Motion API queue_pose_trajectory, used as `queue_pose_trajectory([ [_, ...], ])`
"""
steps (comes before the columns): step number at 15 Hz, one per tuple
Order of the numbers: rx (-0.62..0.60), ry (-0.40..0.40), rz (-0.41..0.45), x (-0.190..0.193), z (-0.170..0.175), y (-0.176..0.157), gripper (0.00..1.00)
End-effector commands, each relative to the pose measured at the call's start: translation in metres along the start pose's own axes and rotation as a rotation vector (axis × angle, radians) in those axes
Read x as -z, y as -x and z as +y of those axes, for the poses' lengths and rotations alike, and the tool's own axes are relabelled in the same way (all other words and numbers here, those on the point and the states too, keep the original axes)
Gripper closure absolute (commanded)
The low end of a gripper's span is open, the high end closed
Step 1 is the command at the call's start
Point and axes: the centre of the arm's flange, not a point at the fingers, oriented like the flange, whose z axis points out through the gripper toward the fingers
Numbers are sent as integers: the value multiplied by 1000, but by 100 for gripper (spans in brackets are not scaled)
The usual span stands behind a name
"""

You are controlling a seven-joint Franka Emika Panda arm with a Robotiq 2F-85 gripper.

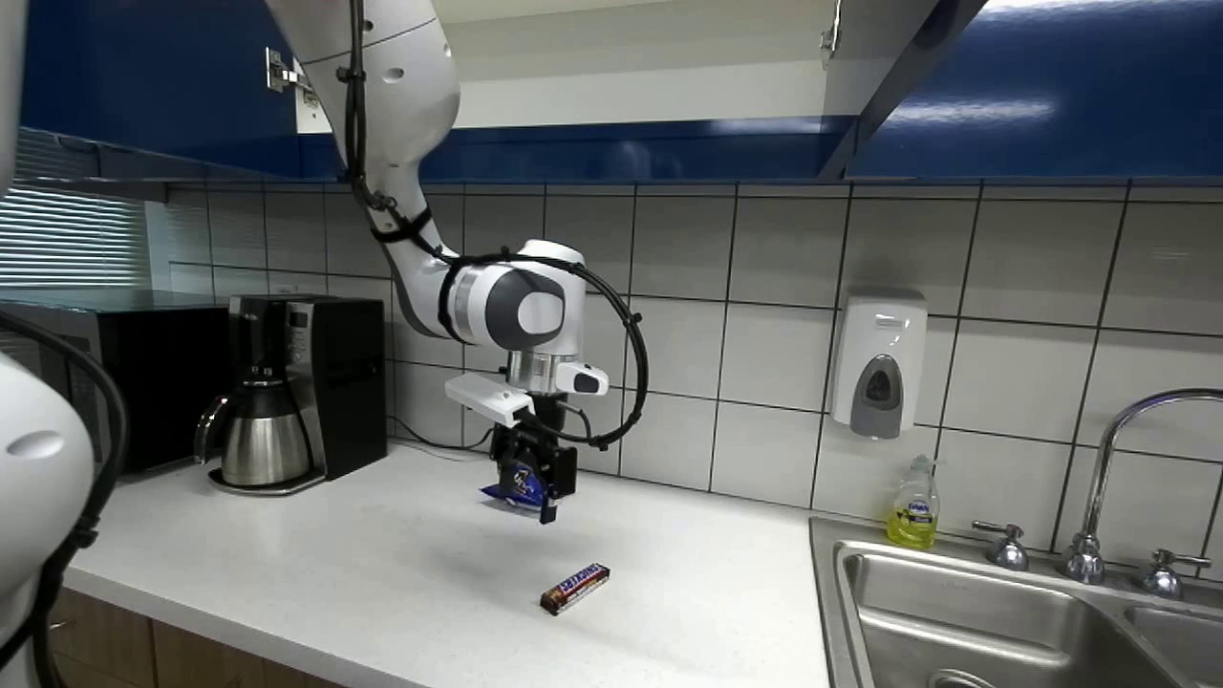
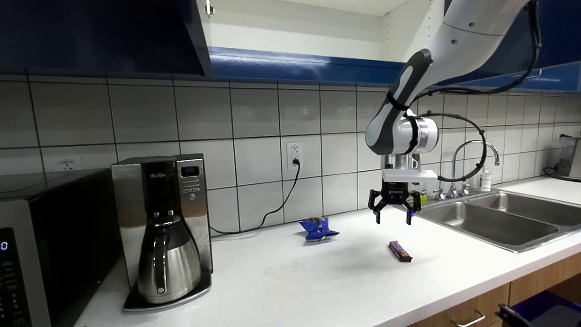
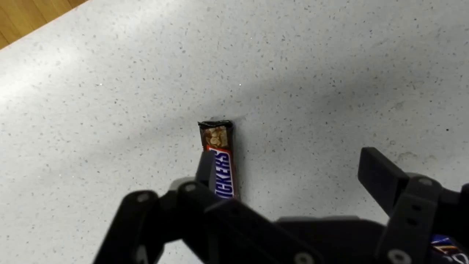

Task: Pick up the brown object from the counter and put it in the cabinet

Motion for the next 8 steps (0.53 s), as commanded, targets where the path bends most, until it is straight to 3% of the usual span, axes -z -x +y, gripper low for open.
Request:
queue_pose_trajectory([
  [1, -15, 13, 2, -20, 17, -17, 0],
  [8, -73, 32, -8, -46, 48, -31, 0],
])
